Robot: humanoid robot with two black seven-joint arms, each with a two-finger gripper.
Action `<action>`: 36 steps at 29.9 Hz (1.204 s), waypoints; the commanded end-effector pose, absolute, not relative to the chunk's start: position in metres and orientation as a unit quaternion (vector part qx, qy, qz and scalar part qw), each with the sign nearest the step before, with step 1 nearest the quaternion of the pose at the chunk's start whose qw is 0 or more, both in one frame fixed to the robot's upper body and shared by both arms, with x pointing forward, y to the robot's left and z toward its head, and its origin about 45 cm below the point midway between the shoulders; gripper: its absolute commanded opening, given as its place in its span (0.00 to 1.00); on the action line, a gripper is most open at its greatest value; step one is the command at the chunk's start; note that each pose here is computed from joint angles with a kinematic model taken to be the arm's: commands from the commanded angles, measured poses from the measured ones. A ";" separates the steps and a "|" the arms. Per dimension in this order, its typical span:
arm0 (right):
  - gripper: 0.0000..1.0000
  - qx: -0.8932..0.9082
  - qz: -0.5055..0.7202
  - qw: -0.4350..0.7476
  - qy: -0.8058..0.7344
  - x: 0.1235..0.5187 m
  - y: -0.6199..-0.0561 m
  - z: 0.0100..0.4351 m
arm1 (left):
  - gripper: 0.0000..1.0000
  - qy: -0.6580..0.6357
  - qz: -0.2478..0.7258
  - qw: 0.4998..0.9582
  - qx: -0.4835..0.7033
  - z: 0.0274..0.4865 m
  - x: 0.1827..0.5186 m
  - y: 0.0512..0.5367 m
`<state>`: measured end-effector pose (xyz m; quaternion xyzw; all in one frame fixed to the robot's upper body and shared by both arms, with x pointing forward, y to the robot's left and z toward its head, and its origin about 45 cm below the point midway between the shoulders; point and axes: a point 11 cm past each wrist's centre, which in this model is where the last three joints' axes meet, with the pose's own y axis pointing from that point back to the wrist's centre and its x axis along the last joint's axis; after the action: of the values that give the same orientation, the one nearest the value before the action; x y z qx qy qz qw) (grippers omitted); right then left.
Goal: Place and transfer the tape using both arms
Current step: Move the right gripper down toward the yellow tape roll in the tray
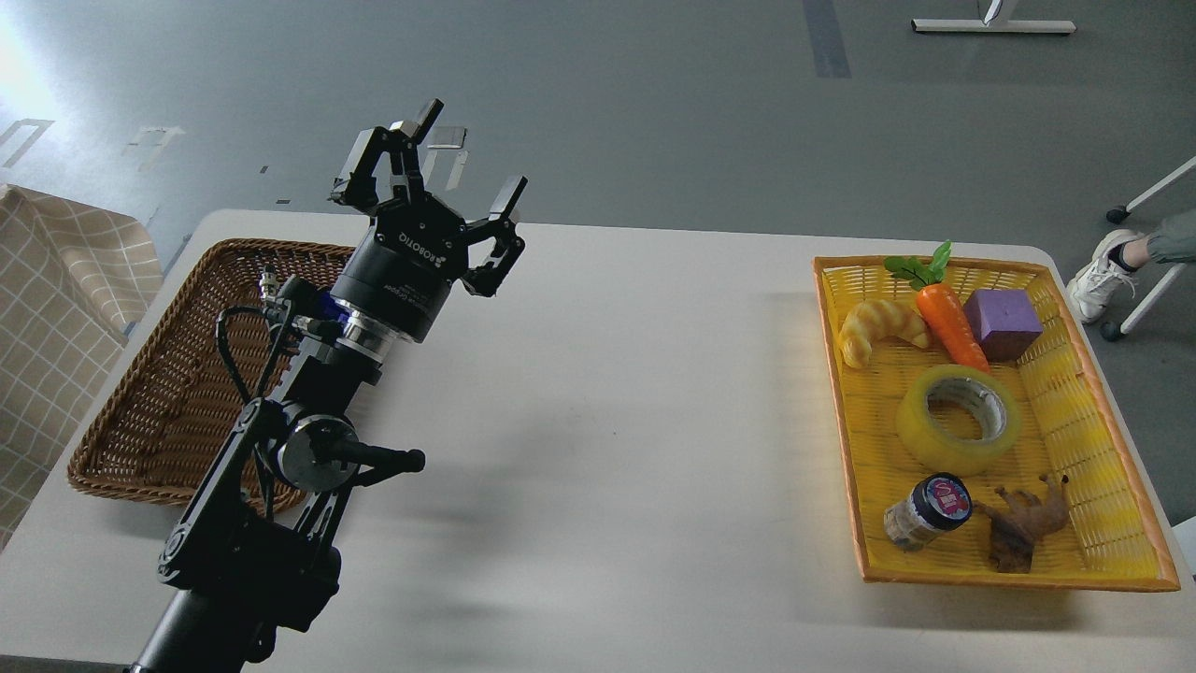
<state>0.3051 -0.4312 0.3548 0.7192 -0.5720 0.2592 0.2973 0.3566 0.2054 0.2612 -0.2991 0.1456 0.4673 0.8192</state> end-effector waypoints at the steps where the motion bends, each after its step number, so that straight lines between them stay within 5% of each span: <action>1: 1.00 0.695 0.284 0.367 -0.550 0.305 -0.433 0.343 | 0.98 0.146 0.468 0.819 -0.299 0.261 0.357 0.206; 16: 0.98 0.649 0.372 0.532 -0.398 0.305 -0.400 0.276 | 0.98 0.148 0.473 0.816 -0.299 0.260 0.357 0.207; 36: 0.98 0.666 0.297 0.579 -0.364 0.315 -0.411 0.201 | 0.98 0.152 0.475 0.815 -0.297 0.256 0.356 0.207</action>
<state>0.3131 -0.4111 0.2086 0.6664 -0.3736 0.3001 0.5712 0.3556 0.2075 0.2559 -0.2966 0.1519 0.4749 0.8145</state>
